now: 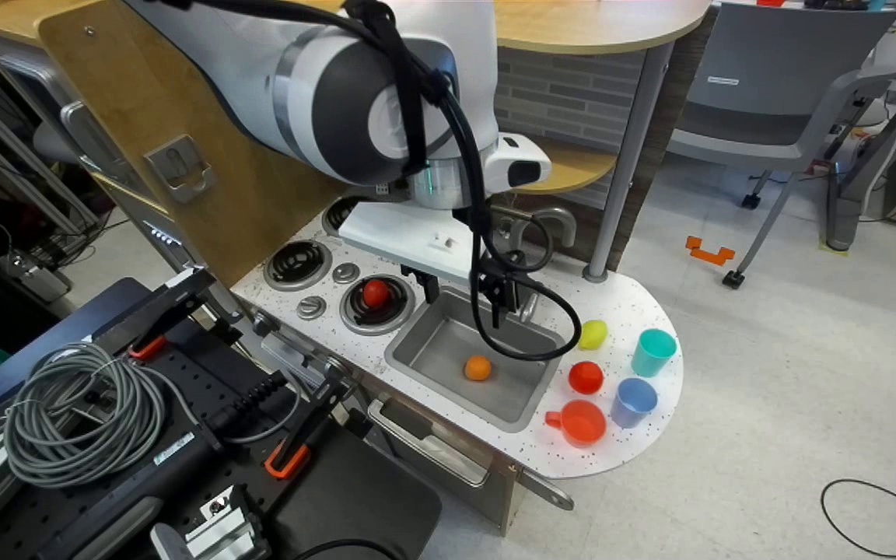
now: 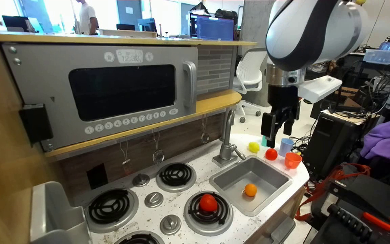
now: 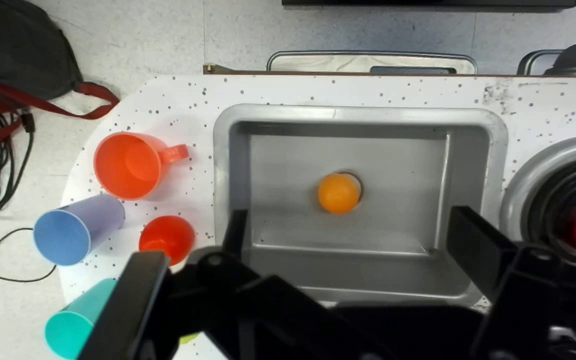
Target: Remove the orange bowl from the sink and put it on the stove
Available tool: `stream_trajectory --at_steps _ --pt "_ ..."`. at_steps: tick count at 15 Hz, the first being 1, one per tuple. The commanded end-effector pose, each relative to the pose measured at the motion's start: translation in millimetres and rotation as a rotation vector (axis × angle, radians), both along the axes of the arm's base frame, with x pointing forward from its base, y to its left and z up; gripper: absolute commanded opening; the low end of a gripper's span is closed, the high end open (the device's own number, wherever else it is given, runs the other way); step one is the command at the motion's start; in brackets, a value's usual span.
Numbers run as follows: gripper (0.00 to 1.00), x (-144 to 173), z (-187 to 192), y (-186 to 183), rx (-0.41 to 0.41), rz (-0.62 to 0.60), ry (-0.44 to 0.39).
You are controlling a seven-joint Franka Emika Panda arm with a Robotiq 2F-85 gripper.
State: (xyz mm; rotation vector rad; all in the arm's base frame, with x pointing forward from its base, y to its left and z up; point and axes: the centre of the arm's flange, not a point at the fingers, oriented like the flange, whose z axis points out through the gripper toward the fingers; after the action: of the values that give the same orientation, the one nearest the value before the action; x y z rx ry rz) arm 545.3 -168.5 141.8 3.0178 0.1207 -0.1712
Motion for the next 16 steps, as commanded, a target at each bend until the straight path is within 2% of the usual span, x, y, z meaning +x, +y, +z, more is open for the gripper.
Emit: stream_trajectory --at_steps 1,9,16 --pt "1.0 25.7 -38.4 -5.2 0.007 -0.003 -0.006" --pt "1.0 38.3 -112.8 11.2 -0.02 0.022 0.047" --pt "1.0 46.6 -173.4 7.6 -0.049 -0.023 0.097"
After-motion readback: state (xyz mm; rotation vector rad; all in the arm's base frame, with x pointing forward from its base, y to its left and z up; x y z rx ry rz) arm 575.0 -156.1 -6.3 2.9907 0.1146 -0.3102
